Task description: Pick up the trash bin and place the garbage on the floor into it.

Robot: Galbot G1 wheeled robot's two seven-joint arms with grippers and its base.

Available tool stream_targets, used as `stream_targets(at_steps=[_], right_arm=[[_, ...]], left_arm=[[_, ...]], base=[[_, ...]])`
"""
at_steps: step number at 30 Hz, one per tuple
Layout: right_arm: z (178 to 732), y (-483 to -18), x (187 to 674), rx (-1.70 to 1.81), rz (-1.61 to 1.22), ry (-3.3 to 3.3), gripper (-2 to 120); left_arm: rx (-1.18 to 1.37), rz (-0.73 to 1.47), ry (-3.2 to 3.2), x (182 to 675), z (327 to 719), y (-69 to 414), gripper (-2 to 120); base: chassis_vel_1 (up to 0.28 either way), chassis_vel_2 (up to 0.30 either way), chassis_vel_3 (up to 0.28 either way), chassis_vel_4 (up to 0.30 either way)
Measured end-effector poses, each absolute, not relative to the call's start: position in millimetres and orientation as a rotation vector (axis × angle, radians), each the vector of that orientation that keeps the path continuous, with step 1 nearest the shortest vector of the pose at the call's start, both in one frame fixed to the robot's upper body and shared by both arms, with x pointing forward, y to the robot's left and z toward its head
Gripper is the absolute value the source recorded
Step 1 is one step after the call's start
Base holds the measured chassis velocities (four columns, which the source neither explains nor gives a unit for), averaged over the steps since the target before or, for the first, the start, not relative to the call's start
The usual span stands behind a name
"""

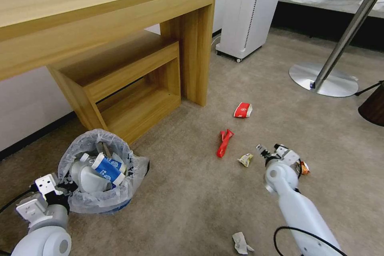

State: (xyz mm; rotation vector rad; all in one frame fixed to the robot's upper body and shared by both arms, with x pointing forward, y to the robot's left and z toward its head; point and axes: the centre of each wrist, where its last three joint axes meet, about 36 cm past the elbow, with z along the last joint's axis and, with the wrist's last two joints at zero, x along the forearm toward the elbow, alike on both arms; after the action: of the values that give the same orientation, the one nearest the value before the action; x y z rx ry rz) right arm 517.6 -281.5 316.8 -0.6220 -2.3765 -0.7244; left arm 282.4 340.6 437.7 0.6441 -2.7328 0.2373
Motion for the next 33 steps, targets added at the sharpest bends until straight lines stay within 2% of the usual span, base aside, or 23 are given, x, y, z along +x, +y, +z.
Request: stream_targets(at_steps=[11,28,33], right_arm=[[292,-269,559,-0.604,-0.691,-2.289,100],[265,-256,584,-0.587,-0.658,-2.246,97],[253,-255,584,-0.591,-0.643,-2.243,92]], left_arm=[[0.633,0.238,-2.735,284,436,339,1],[0.613,0.23,-2.761,283,442,338,1],[0.603,0.234,-2.77,284,444,337,1]], base=[[0.0,0.0,0.0,0.0],[0.0,0.0,0.0,0.0],[0.0,0.0,0.0,0.0]])
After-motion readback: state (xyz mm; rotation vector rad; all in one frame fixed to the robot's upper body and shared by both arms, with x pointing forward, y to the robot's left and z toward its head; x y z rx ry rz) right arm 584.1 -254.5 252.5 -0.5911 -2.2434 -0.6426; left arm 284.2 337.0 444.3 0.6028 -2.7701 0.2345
